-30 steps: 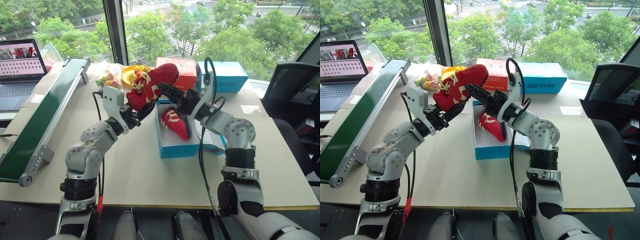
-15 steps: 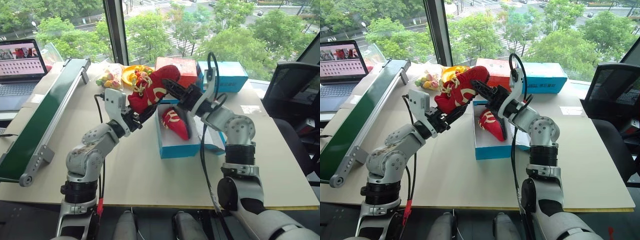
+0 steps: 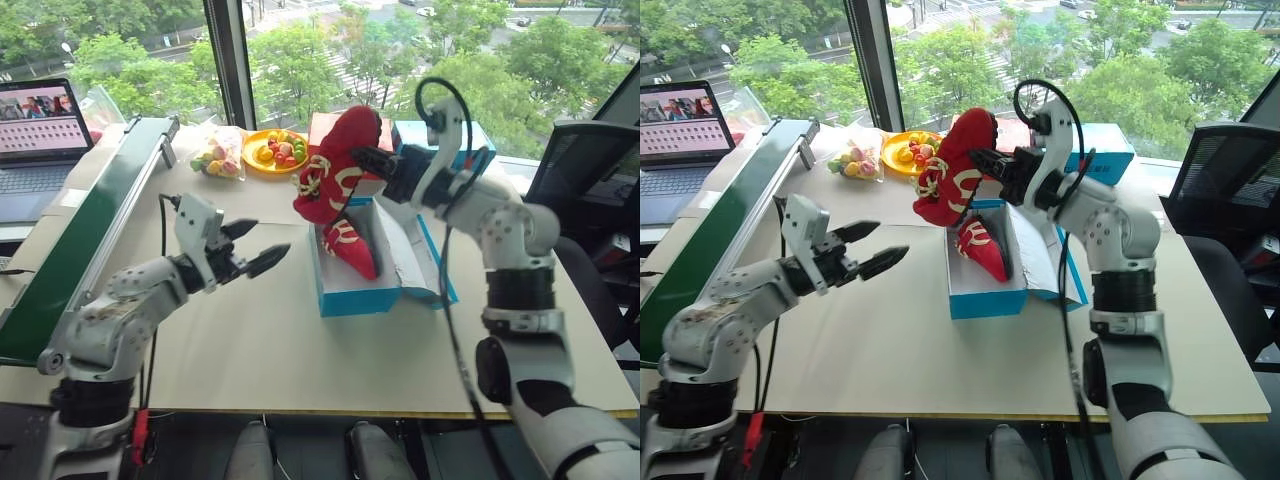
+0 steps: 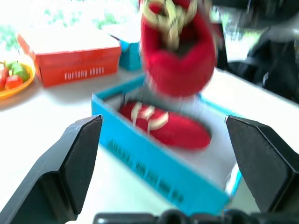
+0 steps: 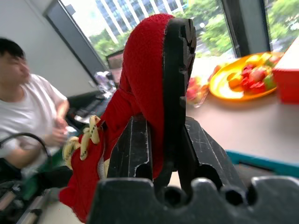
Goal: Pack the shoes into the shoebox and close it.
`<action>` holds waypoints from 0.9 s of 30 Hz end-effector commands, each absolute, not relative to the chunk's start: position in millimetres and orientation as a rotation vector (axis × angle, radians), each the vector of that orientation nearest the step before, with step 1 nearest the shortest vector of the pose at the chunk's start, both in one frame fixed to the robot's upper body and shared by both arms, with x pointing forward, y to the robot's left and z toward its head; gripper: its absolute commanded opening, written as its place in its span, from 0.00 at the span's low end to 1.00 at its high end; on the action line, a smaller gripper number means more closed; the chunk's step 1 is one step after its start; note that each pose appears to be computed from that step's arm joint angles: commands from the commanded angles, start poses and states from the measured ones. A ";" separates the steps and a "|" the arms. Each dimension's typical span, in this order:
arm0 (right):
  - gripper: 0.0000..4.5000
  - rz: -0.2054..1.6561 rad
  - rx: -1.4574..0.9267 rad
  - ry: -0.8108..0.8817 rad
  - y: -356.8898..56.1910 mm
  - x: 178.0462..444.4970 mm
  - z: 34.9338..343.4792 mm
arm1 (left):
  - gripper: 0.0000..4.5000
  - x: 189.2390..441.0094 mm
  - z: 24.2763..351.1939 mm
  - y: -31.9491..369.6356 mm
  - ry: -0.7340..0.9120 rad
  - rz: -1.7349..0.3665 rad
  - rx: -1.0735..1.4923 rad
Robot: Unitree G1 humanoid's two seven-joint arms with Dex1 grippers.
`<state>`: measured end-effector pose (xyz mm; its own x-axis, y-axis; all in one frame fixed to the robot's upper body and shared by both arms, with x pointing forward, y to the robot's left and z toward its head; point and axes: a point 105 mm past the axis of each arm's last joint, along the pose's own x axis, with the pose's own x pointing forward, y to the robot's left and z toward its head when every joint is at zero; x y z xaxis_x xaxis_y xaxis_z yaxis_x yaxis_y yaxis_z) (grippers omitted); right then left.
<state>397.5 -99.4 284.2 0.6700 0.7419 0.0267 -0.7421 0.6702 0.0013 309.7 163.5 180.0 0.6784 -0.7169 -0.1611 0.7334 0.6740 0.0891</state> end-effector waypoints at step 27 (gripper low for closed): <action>0.07 1.159 -0.594 0.408 -101.6 395.6 139.5 | 1.00 300.0 180.3 151.8 0.059 -0.817 0.170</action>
